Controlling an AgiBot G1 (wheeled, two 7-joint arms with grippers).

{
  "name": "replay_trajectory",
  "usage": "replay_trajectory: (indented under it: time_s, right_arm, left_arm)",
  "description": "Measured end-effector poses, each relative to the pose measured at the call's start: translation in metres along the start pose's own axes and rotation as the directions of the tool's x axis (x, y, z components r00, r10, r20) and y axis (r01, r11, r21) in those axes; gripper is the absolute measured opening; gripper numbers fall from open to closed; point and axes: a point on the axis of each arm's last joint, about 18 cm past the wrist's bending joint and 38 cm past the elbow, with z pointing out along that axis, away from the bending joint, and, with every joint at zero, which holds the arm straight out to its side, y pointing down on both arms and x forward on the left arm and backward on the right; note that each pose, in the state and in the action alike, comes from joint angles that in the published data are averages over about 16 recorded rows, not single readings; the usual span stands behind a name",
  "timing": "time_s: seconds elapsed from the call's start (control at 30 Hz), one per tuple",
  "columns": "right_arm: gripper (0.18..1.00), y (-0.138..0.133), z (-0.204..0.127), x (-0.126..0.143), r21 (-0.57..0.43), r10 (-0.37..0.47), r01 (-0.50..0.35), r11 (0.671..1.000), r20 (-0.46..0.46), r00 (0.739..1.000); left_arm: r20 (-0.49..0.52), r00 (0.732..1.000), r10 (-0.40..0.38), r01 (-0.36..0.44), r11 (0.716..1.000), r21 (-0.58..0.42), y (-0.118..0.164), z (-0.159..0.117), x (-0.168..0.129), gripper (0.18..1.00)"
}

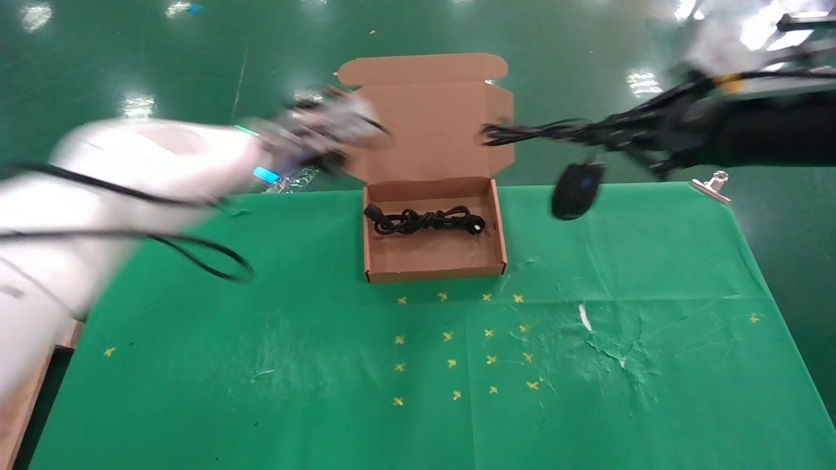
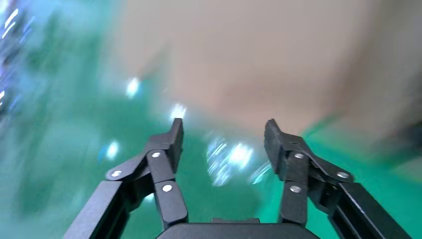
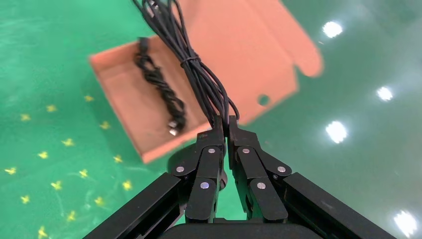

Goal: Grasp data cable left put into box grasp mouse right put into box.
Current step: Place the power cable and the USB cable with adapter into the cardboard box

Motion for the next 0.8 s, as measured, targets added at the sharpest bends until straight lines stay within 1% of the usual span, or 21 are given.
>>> replay_trajectory:
  time_s: [0.1, 0.2, 0.3, 0.43, 0.5, 0.63, 0.7, 0.8]
  right_arm:
    - [0.194, -0.004, 0.027, -0.007, 0.009, -0.016, 0.016, 1.000, 0.048, 0.999]
    - [0.194, -0.009, 0.058, -0.017, 0.018, -0.030, 0.029, 0.999, 0.097, 0.995]
    - [0.194, -0.014, 0.091, -0.029, 0.021, -0.038, 0.035, 0.999, 0.143, 0.989]
    - [0.194, -0.014, 0.132, -0.045, 0.004, -0.034, 0.033, 0.999, 0.185, 0.982]
    - [0.194, -0.012, 0.151, -0.052, -0.011, -0.029, 0.031, 0.999, 0.193, 0.981]
    - [0.193, -0.001, 0.180, -0.064, -0.056, -0.015, 0.026, 0.998, 0.190, 0.982]
    - [0.193, 0.007, 0.190, -0.068, -0.084, -0.005, 0.021, 0.996, 0.179, 0.984]
    - [0.194, 0.021, 0.200, -0.071, -0.124, 0.005, 0.015, 0.992, 0.158, 0.987]
  left_arm:
    - [0.044, 0.999, -0.029, 0.030, 0.999, -0.034, 0.016, -0.002, -0.020, 0.610]
    - [0.072, 0.996, -0.043, 0.047, 0.997, -0.056, 0.026, -0.003, -0.031, 0.669]
    - [0.080, 0.996, -0.044, 0.049, 0.997, -0.061, 0.028, -0.003, -0.033, 0.742]
    - [0.082, 0.996, -0.044, 0.049, 0.997, -0.063, 0.027, -0.002, -0.033, 0.809]
    - [0.083, 0.996, -0.044, 0.050, 0.997, -0.063, 0.027, -0.002, -0.033, 0.850]
    - [0.084, 0.995, -0.044, 0.050, 0.997, -0.064, 0.028, -0.002, -0.033, 0.902]
    - [0.085, 0.995, -0.044, 0.050, 0.997, -0.065, 0.028, -0.003, -0.034, 0.931]
    - [0.086, 0.995, -0.044, 0.050, 0.997, -0.066, 0.029, -0.003, -0.034, 0.952]
